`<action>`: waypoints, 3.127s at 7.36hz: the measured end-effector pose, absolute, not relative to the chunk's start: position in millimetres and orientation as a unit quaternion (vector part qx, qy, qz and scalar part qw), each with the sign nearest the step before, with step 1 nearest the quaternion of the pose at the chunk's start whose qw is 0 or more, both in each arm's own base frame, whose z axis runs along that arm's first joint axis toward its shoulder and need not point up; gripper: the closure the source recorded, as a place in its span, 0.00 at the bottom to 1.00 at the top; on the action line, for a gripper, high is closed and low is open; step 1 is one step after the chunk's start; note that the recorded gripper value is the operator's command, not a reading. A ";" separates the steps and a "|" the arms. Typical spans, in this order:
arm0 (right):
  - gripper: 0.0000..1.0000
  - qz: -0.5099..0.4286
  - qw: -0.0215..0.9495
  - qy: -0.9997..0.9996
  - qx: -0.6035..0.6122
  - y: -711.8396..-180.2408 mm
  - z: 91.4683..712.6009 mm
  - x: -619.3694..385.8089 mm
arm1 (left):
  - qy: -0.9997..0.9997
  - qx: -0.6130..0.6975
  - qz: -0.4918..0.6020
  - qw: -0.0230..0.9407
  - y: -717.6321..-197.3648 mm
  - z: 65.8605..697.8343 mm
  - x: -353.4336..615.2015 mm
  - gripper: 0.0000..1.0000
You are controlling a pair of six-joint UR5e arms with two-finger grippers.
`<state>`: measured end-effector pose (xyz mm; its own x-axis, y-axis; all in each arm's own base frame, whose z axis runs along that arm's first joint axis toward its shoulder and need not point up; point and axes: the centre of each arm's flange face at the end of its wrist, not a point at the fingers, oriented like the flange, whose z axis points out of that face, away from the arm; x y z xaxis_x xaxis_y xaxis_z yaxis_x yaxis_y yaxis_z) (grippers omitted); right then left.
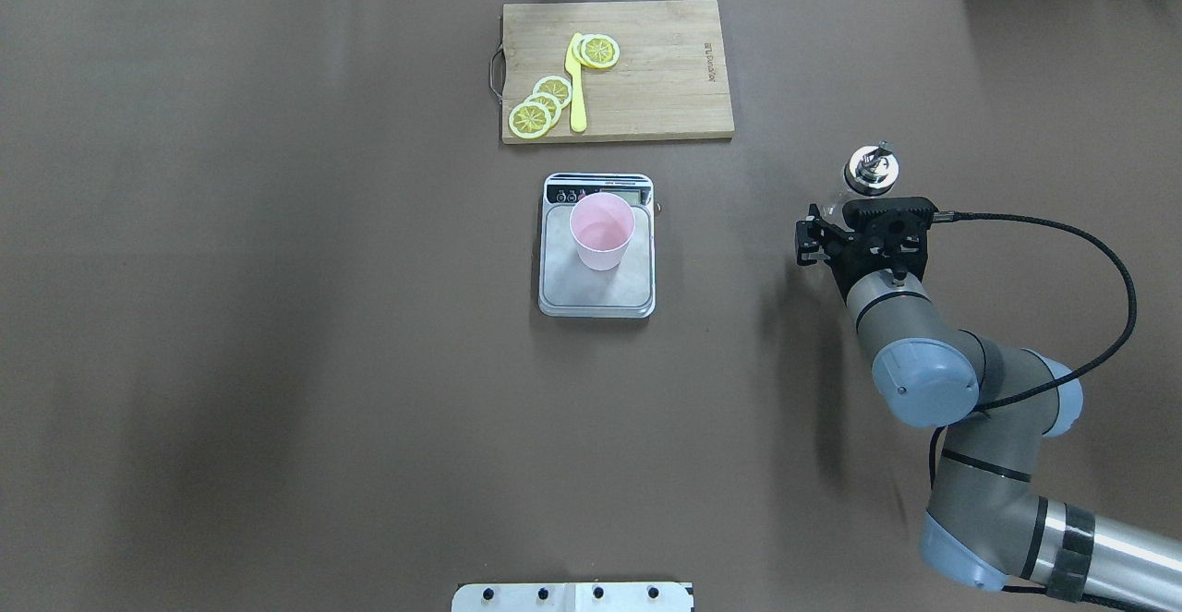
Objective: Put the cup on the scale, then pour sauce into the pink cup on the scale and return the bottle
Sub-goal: 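Grasp the glass dispenser body with the right gripper, then lift and carry the dispenser with the right gripper toward the cup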
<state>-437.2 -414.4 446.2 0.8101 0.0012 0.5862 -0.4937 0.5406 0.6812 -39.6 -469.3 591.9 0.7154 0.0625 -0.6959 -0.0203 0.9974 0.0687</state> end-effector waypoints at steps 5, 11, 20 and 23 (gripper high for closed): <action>1.00 0.016 0.866 -0.111 0.488 -429.7 446.2 -433.4 | 0.378 0.014 0.004 0.926 -443.9 617.3 -58.4 0.02; 1.00 -0.048 0.865 0.045 0.497 -435.7 386.2 -474.5 | 0.377 -0.002 -0.007 0.926 -428.9 631.9 -60.5 0.02; 1.00 -0.117 0.839 0.164 0.506 -409.3 337.9 -522.9 | 0.378 -0.015 -0.018 0.926 -416.8 643.9 -63.2 0.02; 1.00 -0.138 0.833 0.195 0.498 -406.1 333.1 -527.6 | 0.378 -0.018 -0.019 0.925 -416.3 646.4 -63.0 0.02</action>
